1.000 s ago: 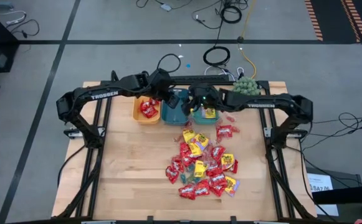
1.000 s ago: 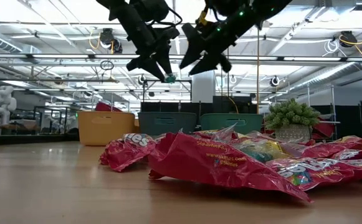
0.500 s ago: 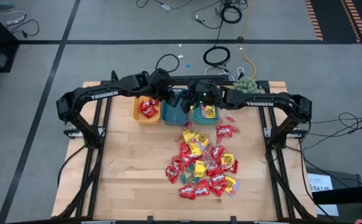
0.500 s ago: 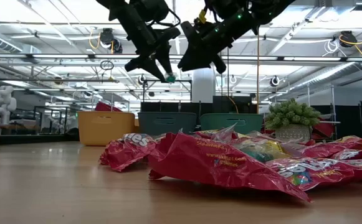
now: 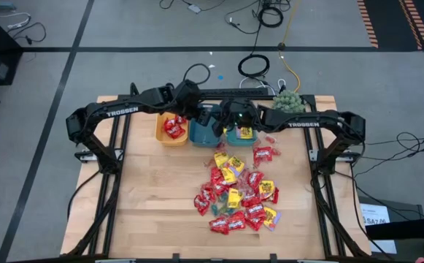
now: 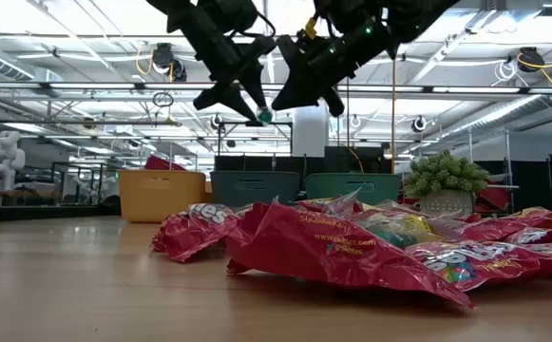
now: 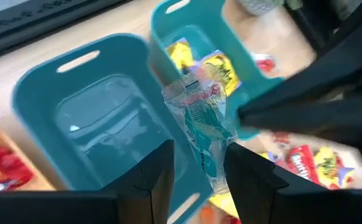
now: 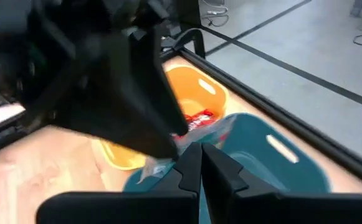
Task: Sort candy
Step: Put the transparent blue gummy into the blue bin, then put the yellow candy into the green bin
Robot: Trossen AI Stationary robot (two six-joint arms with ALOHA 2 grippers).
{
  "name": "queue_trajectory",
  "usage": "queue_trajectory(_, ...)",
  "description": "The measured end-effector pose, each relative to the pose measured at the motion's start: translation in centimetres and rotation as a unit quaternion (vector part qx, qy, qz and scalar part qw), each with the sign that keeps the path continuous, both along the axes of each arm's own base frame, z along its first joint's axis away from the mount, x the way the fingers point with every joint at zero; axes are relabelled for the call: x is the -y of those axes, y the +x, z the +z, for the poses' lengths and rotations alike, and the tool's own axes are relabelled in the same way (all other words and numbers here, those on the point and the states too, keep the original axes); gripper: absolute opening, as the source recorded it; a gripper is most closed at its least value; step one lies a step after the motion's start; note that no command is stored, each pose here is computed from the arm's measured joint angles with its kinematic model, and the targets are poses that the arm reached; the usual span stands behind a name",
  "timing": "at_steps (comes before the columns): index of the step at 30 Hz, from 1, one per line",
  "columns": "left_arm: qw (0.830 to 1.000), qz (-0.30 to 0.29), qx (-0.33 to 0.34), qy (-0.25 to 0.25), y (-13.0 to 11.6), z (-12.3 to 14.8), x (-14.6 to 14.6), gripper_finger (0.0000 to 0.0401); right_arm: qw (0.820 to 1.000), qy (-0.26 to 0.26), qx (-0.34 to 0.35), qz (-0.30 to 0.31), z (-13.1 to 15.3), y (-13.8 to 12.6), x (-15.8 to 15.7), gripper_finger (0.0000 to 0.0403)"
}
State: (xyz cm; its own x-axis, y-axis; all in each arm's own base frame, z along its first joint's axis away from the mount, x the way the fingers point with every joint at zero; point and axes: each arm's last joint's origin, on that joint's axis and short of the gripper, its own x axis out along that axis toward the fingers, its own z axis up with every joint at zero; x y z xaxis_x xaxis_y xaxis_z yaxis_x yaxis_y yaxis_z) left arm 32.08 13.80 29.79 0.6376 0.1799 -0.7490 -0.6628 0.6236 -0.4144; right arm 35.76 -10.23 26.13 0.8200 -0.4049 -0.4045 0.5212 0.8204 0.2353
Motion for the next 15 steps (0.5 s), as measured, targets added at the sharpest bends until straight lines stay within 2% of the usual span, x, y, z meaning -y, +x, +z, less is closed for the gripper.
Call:
queue_trajectory(6,0.998,-0.029,0.046,-0.013,0.5,0.5,0.0,0.0144,0.997,0.007,0.082,-0.006,-1.9,-1.0,-0.9,0.0)
queue_trajectory(11,0.998,-0.032,0.059,-0.009,0.7,0.7,0.0,0.0144,0.998,0.032,0.05,0.005,-3.6,-1.6,-1.2,0.0)
queue_trajectory(15,0.997,-0.03,0.069,-0.004,0.8,0.9,-0.2,0.0144,0.998,0.033,0.049,0.007,-3.4,-1.7,-1.4,0.0)
